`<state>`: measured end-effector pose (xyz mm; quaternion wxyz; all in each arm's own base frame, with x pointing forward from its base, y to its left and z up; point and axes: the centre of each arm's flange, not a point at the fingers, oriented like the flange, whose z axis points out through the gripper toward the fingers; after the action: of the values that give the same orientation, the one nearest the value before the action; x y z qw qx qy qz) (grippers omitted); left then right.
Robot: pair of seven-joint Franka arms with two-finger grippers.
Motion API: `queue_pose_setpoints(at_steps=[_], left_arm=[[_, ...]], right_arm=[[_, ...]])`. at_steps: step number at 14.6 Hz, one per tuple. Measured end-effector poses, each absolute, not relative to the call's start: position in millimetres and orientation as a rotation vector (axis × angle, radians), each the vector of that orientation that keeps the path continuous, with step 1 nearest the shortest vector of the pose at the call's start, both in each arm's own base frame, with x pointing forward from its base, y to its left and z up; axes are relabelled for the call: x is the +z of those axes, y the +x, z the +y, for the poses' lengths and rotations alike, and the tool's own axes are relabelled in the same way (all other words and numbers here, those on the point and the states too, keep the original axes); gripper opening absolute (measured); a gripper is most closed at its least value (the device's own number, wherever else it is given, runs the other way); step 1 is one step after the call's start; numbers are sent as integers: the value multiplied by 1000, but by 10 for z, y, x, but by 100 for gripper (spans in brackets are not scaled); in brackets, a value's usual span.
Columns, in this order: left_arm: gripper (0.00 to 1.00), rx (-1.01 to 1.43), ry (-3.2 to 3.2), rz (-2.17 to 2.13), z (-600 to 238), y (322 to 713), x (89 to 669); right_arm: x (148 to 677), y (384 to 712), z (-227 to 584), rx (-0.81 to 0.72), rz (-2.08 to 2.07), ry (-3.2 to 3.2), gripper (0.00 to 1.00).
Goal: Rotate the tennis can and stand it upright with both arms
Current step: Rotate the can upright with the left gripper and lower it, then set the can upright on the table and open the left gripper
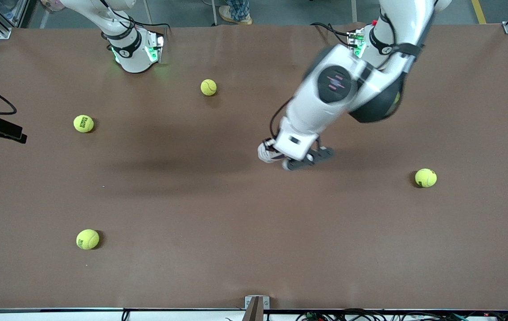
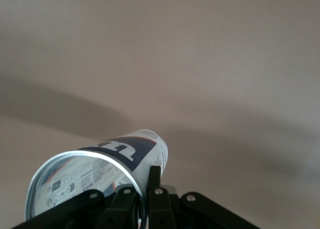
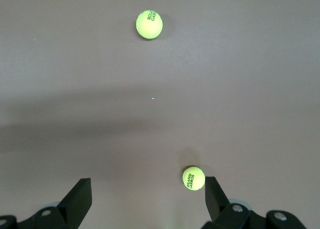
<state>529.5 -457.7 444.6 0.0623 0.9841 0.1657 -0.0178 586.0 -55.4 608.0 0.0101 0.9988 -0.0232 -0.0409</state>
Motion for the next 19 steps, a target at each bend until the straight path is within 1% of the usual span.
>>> queue_pose_setpoints(at_steps=[3,5,8,10,12,14,15,16,17,19], left_arm=[[4,104,3101,473,-5192,4830,4176],[4,139,3148,445,-5443,4657,3920],[4,210,3222,431,-5616,4573,3522],[4,228,3244,417,-5688,4536,3372],[4,235,3239,416,-5709,4551,3362],[6,249,3223,420,-5714,4586,3409],[12,257,3213,421,-5720,4602,3434],[21,263,3205,421,-5725,4614,3454],[33,266,3201,422,-5728,4621,3466],[51,271,3194,424,-5732,4634,3497]], right_arm=[[6179,5657,-546,-108,-70,3122,100],[6221,5507,-542,-92,-68,3125,100],[6312,5305,-513,-71,-59,3130,100],[6367,5196,-490,-59,-53,3132,100],[6418,5116,-481,-46,-50,3132,100],[6461,5079,-482,-31,-51,3132,100],[6463,5076,-484,-25,-51,3132,100],[6455,5079,-485,-23,-51,3132,100],[6444,5083,-485,-21,-51,3132,100],[6440,5098,-486,-5,-50,3131,100]])
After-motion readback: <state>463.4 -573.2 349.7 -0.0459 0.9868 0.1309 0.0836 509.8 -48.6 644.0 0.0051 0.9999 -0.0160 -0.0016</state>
